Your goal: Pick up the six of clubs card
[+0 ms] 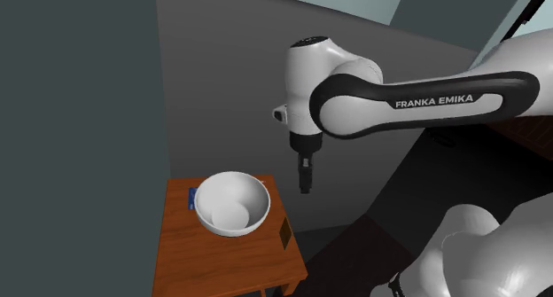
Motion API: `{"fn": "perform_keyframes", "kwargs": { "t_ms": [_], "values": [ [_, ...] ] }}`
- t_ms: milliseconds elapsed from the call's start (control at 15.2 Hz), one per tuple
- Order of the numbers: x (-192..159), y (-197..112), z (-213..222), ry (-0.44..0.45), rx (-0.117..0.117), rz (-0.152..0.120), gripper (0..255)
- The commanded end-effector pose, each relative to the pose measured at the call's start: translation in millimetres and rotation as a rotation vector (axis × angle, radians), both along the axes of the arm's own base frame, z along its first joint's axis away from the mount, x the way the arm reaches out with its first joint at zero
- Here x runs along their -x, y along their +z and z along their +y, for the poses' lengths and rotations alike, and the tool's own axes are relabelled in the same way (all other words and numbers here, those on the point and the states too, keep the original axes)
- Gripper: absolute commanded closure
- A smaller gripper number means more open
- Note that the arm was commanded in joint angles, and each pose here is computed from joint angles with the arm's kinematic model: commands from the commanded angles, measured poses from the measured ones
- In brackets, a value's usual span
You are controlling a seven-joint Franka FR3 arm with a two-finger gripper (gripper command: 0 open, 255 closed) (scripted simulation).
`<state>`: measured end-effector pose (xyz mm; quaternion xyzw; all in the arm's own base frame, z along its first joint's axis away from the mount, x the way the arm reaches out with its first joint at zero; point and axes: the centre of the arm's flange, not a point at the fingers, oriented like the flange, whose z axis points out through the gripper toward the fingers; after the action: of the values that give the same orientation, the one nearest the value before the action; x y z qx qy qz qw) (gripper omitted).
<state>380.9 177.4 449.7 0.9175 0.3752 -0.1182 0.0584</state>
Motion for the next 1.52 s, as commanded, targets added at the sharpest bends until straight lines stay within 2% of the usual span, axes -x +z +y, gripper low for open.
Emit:
{"fn": "perform_keyframes", "kwargs": {
  "t_ms": [0, 396, 990, 1056, 1452],
  "values": [
    [7.6, -16.6, 30.4, 0.136, 0.019, 0.032, 0],
    [54.1, -66.3, 93.3, 0.518, 0.074, 0.124, 0],
    [54.2, -106.3, 93.2, 0.518, 0.074, 0.124, 0],
    [54.9, -105.7, 93.2, 0.518, 0.074, 0.124, 255],
    [55.1, -104.9, 93.4, 0.518, 0.074, 0.124, 255]
  ]
}}
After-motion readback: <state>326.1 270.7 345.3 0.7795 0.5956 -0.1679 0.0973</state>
